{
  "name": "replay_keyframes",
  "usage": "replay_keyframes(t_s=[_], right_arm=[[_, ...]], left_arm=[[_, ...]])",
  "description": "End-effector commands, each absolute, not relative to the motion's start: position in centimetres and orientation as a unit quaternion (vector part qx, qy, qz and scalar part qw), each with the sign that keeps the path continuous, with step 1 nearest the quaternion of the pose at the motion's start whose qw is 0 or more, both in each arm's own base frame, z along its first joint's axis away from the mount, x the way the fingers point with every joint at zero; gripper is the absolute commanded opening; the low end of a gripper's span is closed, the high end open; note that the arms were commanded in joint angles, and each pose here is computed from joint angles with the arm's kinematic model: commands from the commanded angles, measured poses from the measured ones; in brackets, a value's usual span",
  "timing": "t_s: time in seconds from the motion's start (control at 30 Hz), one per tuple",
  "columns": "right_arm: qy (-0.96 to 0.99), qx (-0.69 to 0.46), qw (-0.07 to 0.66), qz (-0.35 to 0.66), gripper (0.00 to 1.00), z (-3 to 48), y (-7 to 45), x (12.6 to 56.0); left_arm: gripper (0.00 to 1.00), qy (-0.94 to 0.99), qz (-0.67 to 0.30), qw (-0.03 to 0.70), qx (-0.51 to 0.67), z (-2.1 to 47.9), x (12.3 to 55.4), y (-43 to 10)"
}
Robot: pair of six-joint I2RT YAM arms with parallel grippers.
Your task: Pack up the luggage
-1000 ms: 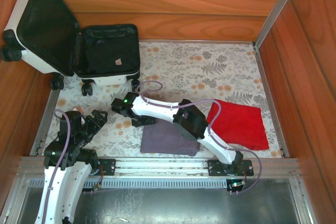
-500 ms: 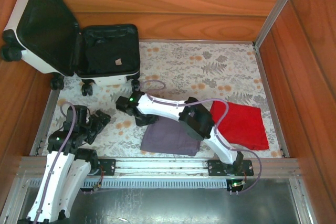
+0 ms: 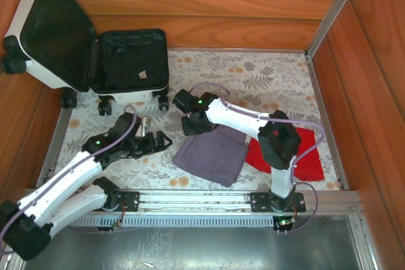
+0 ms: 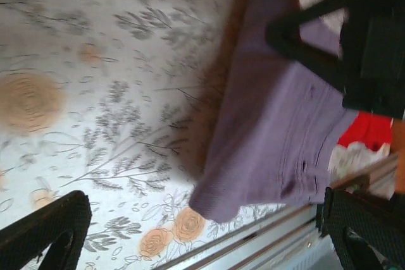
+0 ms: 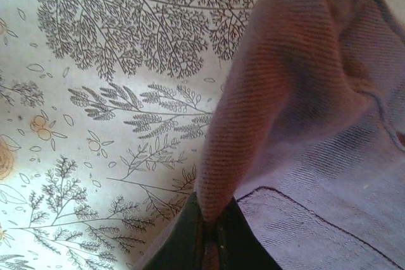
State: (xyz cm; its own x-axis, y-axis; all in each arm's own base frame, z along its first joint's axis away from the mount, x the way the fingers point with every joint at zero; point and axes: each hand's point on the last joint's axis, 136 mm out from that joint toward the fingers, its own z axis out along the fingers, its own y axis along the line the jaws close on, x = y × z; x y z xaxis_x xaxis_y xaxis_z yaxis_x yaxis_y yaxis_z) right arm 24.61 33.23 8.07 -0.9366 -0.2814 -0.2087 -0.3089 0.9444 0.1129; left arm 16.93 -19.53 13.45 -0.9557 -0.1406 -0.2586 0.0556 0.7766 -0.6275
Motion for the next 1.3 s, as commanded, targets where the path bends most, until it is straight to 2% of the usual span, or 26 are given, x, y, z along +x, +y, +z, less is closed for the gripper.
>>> replay_keyframes(t_s=[0.0, 0.2, 0.33, 0.57, 1.07, 1.27], right_arm=[[0.968, -0.188, 0.108, 0.128, 0.0, 10.2, 35.0, 24.4], [0.961, -0.201, 0.097, 0.162, 0.0, 10.9, 35.7, 24.1], [0.957, -0.197, 0.092, 0.194, 0.0, 11.4, 36.0, 24.0], [0.951, -0.184, 0.075, 0.237, 0.0, 12.0, 35.7, 24.1], [0.945, -0.168, 0.033, 0.28, 0.0, 12.0, 35.9, 23.8], [0.941, -0.152, 0.018, 0.301, 0.0, 11.9, 36.0, 23.6]], left_arm=[[1.0, 0.918, -0.347, 0.179, 0.065, 15.5, 18.0, -22.1], [1.0, 0.922, -0.324, 0.175, 0.119, 14.4, 19.1, -23.3], [1.0, 0.916, -0.333, 0.159, 0.158, 13.6, 19.0, -24.5], [0.99, 0.89, -0.376, 0.176, 0.189, 13.0, 18.7, -25.8], [0.89, 0.89, -0.364, 0.162, 0.222, 9.3, 18.7, -28.1], [0.82, 0.891, -0.361, 0.191, 0.198, 9.0, 19.2, -27.6]])
